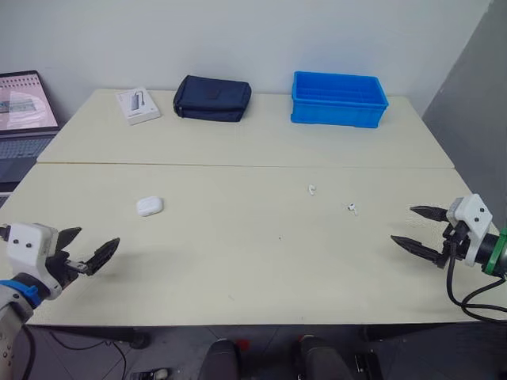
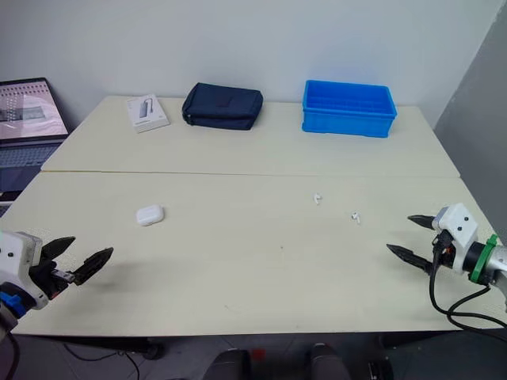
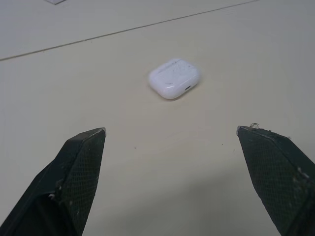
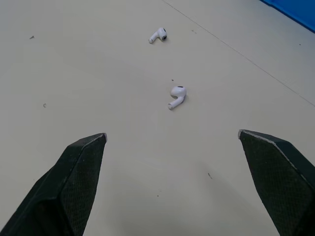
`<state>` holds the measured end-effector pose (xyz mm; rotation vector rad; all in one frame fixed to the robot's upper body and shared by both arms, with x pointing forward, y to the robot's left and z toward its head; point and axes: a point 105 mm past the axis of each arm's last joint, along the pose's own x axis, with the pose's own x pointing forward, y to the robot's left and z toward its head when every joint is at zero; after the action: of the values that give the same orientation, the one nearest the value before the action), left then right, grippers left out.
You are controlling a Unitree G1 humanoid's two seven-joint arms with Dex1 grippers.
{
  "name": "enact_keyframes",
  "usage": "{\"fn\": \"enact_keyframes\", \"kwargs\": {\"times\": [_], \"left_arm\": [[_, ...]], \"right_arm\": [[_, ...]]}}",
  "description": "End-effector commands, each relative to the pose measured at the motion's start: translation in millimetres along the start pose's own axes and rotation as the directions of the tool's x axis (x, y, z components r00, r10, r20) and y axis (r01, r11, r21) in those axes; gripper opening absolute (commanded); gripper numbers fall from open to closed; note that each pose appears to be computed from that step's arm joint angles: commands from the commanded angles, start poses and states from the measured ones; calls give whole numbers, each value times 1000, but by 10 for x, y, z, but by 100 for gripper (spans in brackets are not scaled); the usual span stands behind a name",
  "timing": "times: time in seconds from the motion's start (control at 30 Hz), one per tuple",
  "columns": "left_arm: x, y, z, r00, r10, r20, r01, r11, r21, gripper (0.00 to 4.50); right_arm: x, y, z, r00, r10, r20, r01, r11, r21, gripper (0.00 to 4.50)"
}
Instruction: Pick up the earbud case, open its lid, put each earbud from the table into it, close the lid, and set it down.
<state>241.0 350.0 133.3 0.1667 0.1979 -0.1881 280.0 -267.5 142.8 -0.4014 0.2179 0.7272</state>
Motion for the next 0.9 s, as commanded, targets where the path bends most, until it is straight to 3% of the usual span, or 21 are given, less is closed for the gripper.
{"fn": "enact_keyframes", "kwargs": {"times": [0.03, 0.53, 0.9], "left_arm": [[-52, 54, 153, 999, 8, 43, -8, 1000, 16, 449], [-6, -10, 42, 995, 91, 29, -90, 995, -37, 449], [489, -336, -129, 965, 259, 32, -246, 944, -219, 449]], "right_arm": [[-52, -14, 176, 999, -6, 51, 7, 1000, -19, 450], [38, 55, 285, 996, 4, 94, -2, 1000, -21, 450], [444, 521, 969, 953, 228, 200, -206, 970, -125, 450]]}}
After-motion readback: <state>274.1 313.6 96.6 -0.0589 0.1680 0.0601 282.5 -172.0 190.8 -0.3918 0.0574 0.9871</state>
